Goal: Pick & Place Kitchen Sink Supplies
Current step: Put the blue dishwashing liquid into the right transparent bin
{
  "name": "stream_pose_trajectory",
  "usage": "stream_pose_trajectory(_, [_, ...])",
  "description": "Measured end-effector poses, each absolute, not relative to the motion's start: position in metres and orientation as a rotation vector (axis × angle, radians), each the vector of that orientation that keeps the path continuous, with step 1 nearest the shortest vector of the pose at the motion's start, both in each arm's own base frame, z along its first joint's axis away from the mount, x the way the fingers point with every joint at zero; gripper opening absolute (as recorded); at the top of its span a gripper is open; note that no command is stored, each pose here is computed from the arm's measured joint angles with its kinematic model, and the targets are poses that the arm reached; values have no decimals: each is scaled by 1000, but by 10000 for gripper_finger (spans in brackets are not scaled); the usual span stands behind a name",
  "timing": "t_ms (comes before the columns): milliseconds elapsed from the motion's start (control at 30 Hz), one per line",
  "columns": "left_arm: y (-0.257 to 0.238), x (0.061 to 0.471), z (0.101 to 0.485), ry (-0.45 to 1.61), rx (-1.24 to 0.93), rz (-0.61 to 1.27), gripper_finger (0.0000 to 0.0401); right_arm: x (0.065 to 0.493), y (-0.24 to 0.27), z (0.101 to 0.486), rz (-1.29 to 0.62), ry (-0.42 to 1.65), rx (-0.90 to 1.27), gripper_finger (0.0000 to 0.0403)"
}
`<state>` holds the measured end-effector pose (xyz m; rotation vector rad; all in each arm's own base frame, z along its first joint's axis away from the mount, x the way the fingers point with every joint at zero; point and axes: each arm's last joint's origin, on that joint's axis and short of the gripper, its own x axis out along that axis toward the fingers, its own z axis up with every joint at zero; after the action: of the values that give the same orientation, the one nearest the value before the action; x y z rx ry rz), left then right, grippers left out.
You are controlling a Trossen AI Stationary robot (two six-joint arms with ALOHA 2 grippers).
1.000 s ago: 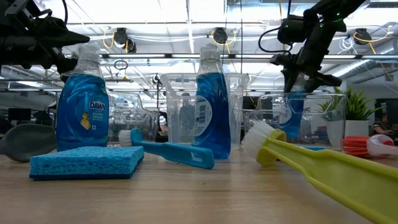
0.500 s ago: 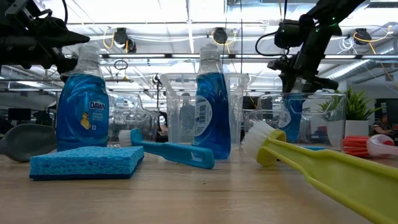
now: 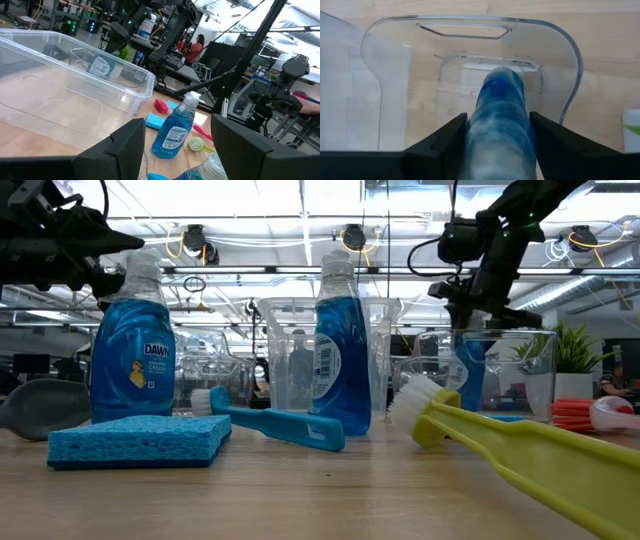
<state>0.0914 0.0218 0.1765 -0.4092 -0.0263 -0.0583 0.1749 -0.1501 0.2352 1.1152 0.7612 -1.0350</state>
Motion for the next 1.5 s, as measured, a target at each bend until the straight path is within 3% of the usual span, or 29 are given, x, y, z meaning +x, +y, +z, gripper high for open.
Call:
stream_pose_trajectory(733, [22, 91, 177, -27, -408, -59, 228, 178, -152, 240, -999, 701, 1087, 217])
stream_pose_trajectory(1500, [23, 91, 177, -36, -413, -16, 228, 147, -124, 291, -881, 454, 1035, 203])
